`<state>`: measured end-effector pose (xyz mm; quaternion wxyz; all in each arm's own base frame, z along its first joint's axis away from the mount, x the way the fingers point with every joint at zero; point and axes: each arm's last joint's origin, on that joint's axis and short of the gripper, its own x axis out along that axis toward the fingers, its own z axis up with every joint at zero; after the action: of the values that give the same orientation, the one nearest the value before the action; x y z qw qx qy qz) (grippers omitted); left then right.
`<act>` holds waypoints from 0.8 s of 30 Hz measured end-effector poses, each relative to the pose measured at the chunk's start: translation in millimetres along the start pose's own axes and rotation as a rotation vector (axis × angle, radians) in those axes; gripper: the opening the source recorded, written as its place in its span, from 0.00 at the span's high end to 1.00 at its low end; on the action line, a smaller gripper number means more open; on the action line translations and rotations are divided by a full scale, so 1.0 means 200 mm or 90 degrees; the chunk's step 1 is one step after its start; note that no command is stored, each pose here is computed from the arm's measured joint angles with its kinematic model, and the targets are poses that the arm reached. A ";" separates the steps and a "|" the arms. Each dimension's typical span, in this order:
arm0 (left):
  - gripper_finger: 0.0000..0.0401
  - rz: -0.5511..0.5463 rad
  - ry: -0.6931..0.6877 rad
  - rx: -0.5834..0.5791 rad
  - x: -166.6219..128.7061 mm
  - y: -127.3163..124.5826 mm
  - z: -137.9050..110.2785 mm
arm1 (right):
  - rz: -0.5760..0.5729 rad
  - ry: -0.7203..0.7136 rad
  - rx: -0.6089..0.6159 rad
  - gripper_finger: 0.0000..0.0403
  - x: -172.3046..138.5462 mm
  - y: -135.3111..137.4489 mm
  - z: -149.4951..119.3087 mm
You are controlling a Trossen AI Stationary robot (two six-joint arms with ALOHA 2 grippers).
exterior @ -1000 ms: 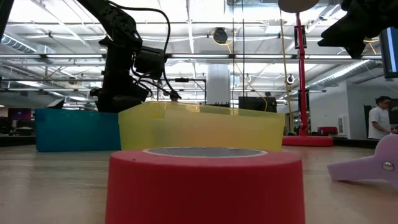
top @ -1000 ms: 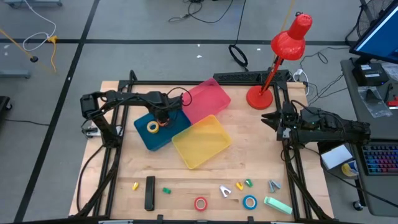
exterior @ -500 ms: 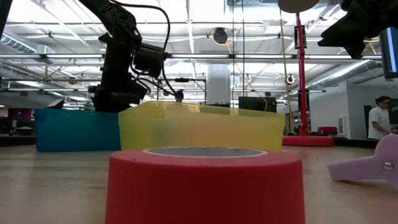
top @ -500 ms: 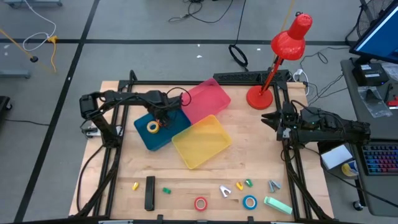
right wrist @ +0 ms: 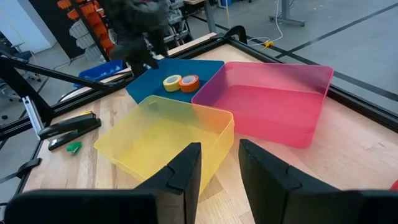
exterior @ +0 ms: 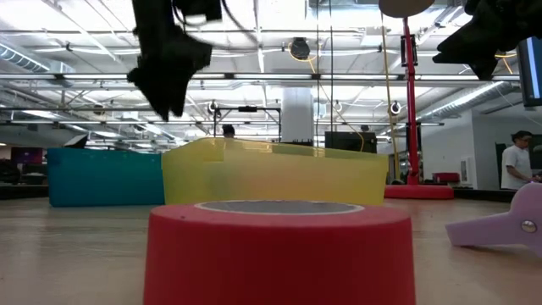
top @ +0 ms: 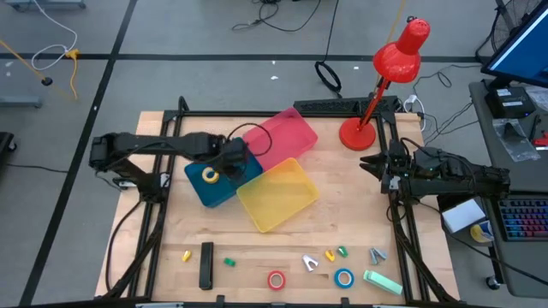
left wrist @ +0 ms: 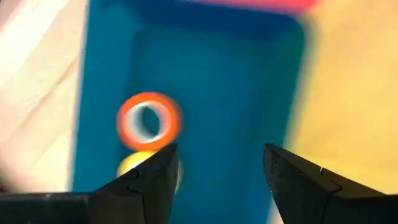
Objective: Pick and place Stapler, Stapler remover, tape
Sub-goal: Put the red tape into the blue bin
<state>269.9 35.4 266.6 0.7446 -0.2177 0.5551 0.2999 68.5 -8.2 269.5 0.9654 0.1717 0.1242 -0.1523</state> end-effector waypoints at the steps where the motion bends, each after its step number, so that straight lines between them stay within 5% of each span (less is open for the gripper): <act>1: 0.42 -0.017 -0.016 -0.002 -0.02 -0.03 -0.01 | 0.000 0.000 0.000 0.75 0.00 0.00 0.00; 18: 0.41 -0.408 -0.229 0.004 -0.28 -0.60 -0.27 | 0.034 0.014 -0.002 0.75 0.00 0.01 0.00; 24: 0.41 -0.489 -0.307 -0.024 -0.34 -0.75 -0.36 | 0.048 0.020 -0.005 0.75 0.00 0.01 0.00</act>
<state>308.6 -135.5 309.6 0.9058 -0.3454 0.2394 0.0543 68.9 -5.9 269.4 0.9690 0.1750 0.1330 -0.1126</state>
